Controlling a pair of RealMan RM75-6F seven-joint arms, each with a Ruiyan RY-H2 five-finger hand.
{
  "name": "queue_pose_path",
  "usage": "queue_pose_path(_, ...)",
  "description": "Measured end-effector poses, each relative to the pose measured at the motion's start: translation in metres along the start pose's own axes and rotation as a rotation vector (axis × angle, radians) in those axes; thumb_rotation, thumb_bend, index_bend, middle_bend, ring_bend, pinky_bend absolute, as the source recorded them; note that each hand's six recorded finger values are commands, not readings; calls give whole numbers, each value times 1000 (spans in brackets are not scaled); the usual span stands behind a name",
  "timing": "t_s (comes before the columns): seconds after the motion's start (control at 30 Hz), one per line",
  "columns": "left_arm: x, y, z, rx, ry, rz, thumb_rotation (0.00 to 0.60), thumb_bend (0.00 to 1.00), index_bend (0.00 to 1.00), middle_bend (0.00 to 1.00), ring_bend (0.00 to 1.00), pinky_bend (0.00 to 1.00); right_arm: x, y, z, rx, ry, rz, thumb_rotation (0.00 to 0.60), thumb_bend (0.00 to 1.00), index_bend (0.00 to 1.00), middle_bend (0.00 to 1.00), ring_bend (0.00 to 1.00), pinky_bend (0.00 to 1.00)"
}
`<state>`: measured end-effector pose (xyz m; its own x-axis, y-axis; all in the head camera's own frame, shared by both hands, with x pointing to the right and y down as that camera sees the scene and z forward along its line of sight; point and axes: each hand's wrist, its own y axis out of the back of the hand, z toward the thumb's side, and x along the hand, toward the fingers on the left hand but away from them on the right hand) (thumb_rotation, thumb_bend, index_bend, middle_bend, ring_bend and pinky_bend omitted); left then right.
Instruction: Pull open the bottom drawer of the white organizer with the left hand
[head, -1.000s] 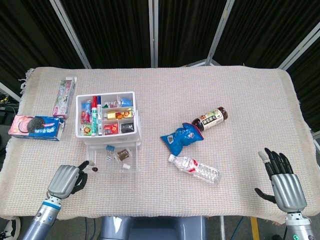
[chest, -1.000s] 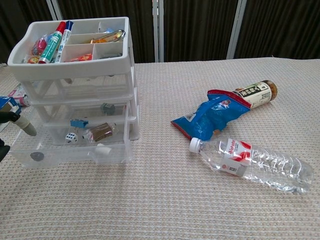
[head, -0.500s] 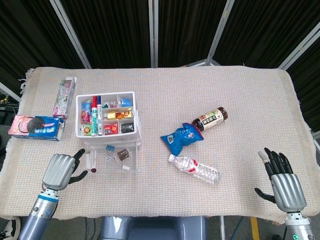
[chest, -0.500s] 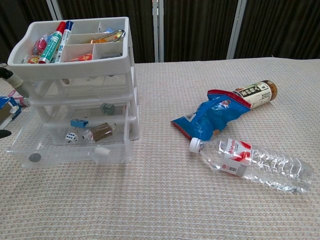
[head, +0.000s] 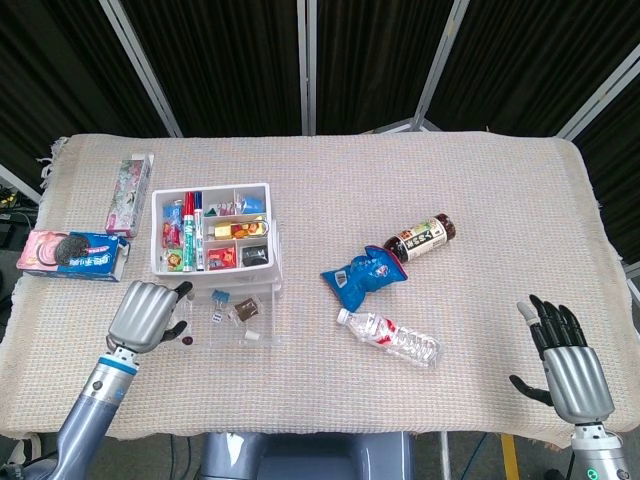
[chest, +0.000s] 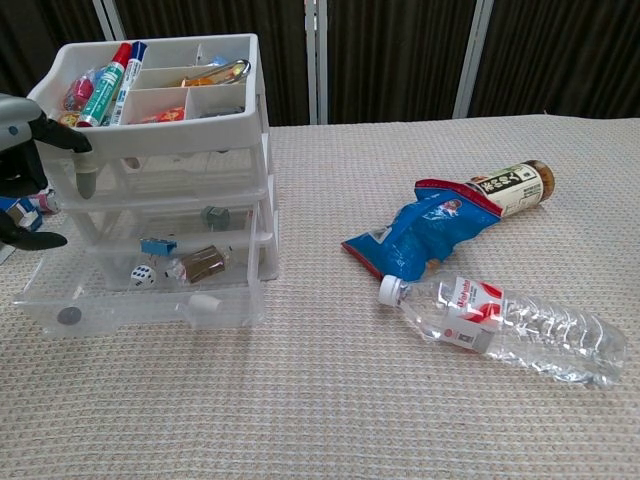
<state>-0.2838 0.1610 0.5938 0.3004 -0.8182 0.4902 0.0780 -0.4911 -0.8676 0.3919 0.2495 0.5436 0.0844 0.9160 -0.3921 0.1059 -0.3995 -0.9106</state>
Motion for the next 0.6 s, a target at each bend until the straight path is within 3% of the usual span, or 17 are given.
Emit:
queue_pose_path(0.2, 12, -7, 12, 24, -11, -65, 600, 242, 535, 1000, 1000, 912, 0, 3, -1, -8, 0, -5, 600, 0, 0, 0, 0, 0)
queue_pose_path(0.6, 20, -28, 24, 104, -16, -142, 600, 332, 449, 1000, 1000, 912, 0, 5, -2, -20, 1, -7, 600, 0, 0, 0, 0, 0)
